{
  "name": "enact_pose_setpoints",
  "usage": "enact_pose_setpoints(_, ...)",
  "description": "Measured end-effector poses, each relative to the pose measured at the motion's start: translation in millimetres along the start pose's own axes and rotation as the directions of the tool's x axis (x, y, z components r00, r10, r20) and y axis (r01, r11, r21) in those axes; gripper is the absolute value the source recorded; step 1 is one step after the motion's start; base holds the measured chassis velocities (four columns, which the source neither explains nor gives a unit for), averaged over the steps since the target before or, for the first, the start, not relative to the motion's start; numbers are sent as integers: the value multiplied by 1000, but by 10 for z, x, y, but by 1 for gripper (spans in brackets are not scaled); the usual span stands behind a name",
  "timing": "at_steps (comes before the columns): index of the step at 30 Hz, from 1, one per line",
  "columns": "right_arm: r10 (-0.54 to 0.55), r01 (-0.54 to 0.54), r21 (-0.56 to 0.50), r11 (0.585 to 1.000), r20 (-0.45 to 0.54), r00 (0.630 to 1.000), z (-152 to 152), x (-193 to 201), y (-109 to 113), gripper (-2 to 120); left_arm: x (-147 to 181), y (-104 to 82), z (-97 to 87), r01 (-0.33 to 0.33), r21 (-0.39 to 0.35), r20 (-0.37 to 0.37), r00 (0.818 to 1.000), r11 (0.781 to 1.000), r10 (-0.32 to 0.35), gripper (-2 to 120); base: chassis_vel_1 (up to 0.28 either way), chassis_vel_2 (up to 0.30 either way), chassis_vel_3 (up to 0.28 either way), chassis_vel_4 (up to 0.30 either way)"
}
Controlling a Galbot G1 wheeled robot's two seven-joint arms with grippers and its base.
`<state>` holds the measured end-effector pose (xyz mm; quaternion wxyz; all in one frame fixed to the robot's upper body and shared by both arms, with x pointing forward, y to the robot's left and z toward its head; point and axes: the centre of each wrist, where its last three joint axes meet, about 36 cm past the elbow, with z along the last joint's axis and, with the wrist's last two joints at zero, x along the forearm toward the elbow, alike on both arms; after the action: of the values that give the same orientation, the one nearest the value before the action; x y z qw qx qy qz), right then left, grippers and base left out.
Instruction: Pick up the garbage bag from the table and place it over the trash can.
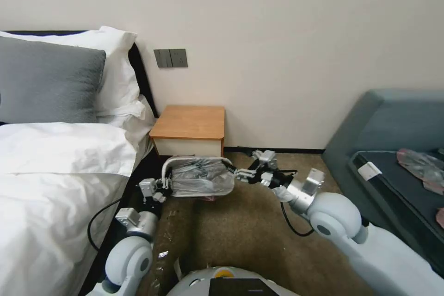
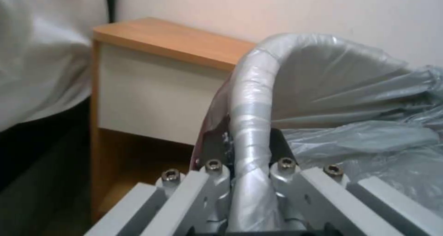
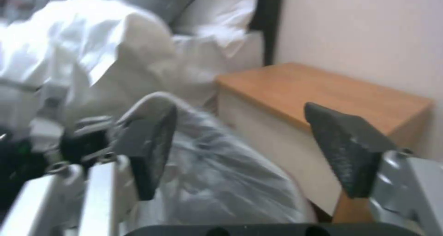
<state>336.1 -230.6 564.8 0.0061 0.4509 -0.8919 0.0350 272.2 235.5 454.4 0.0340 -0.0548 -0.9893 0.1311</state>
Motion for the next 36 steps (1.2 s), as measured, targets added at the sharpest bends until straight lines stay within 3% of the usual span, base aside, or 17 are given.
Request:
enact_pose_setpoints(3, -75, 77, 51, 996, -51, 996, -55, -72, 78, 54, -7, -51, 60, -34, -37, 1, 999, 999, 34, 3, 0, 0, 0, 0)
enact_pose_setpoints(10, -167, 181, 129, 975, -107, 980, -63, -238, 168, 33, 18, -96, 105, -60, -72, -4, 998, 996, 60, 3, 0, 0, 0, 0)
enact_pose_setpoints(11, -196, 216, 169, 962, -127, 972, -54, -320, 186, 25, 27, -99, 113, -69, -92, -2, 998, 993, 69, 3, 0, 0, 0, 0)
enact_pose_setpoints(16, -206, 241, 246, 939, -161, 965, -23, -497, 213, 13, 43, -111, 102, -86, -123, 4, 996, 989, 87, 3, 0, 0, 0, 0)
enact_pose_setpoints(18, -195, 243, 286, 927, -185, 963, 35, -625, 198, 2, 53, -119, 80, -98, -145, 10, 995, 985, 101, 3, 0, 0, 0, 0)
enact_pose_setpoints(36, -119, 236, 386, 892, -302, 946, 452, -970, 73, 0, 67, -89, -62, -125, -178, 40, 990, 976, 134, 3, 0, 0, 0, 0)
